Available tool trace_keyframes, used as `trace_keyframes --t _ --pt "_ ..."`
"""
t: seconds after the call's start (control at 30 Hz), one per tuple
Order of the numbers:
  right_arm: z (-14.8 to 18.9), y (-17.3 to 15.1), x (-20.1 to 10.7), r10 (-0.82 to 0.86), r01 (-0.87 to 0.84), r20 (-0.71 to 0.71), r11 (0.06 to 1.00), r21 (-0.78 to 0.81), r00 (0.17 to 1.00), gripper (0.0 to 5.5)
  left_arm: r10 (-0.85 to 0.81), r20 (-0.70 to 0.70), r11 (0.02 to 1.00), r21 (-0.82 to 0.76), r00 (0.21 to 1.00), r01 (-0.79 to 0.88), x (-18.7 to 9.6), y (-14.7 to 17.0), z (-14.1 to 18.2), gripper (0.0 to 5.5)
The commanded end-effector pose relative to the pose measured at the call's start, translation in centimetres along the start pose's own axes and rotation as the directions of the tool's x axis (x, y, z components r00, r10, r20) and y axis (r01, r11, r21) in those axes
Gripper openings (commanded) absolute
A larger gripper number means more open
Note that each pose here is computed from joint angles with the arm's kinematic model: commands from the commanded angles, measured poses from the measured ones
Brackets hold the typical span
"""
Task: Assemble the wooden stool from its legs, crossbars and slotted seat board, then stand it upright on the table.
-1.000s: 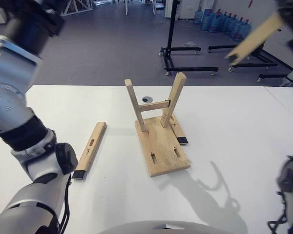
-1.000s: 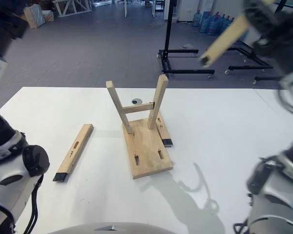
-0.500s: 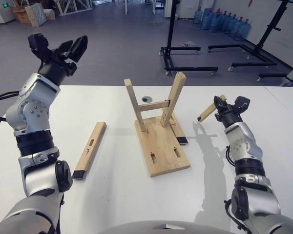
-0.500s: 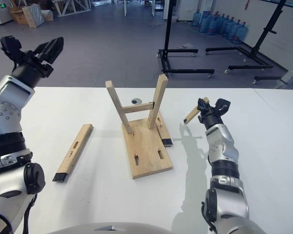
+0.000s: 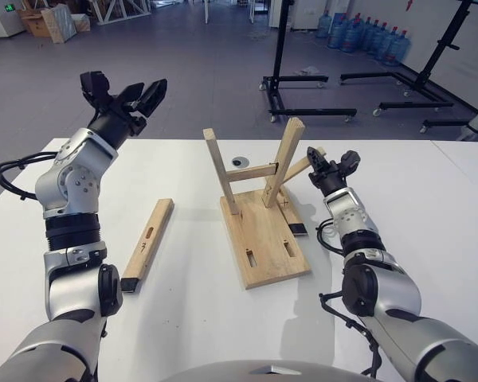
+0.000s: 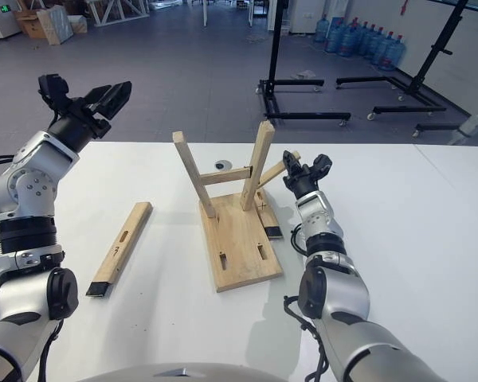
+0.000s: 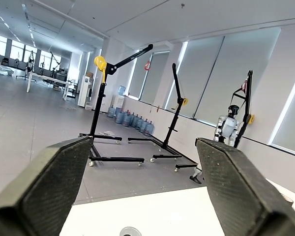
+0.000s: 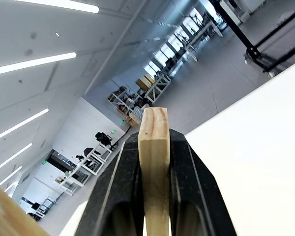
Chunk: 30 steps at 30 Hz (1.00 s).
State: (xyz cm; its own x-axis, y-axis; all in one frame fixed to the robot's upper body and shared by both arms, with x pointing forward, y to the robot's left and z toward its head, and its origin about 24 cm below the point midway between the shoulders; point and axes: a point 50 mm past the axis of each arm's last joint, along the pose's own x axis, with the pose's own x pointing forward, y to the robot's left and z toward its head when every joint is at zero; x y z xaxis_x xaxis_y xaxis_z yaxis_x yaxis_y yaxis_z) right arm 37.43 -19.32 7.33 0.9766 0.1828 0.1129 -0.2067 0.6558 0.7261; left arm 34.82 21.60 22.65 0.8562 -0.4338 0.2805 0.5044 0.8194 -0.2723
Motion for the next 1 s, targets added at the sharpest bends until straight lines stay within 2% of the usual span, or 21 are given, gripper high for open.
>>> trace_keyframes --t 0.03,0.43,0.77,1.0 --pt "-1.1 -0.8 -0.6 -0.056 0.054 -0.03 0.998 -0.041 0.998 0.39 -0.001 0.001 1.0 0.009 1.0 0.001 0.1 -0.1 0.0 3.85" --pt "-1.2 -1.9 -1.3 -0.109 0.106 -0.03 0.992 -0.064 0.994 0.39 0.0 -0.005 1.0 0.02 1.0 0.001 -0.4 -0.3 -0.5 3.85" --pt "1.7 -0.2 -0.4 -0.022 0.022 0.053 1.0 -0.002 0.998 0.39 -0.004 0.0 1.0 0.017 1.0 0.004 -0.5 -0.5 -0.5 3.85" --pt "0.6 -1.5 -1.5 -0.079 0.079 0.004 0.996 -0.038 0.997 0.39 -0.001 -0.005 1.0 0.021 1.0 0.001 -0.7 -0.6 -0.7 3.85"
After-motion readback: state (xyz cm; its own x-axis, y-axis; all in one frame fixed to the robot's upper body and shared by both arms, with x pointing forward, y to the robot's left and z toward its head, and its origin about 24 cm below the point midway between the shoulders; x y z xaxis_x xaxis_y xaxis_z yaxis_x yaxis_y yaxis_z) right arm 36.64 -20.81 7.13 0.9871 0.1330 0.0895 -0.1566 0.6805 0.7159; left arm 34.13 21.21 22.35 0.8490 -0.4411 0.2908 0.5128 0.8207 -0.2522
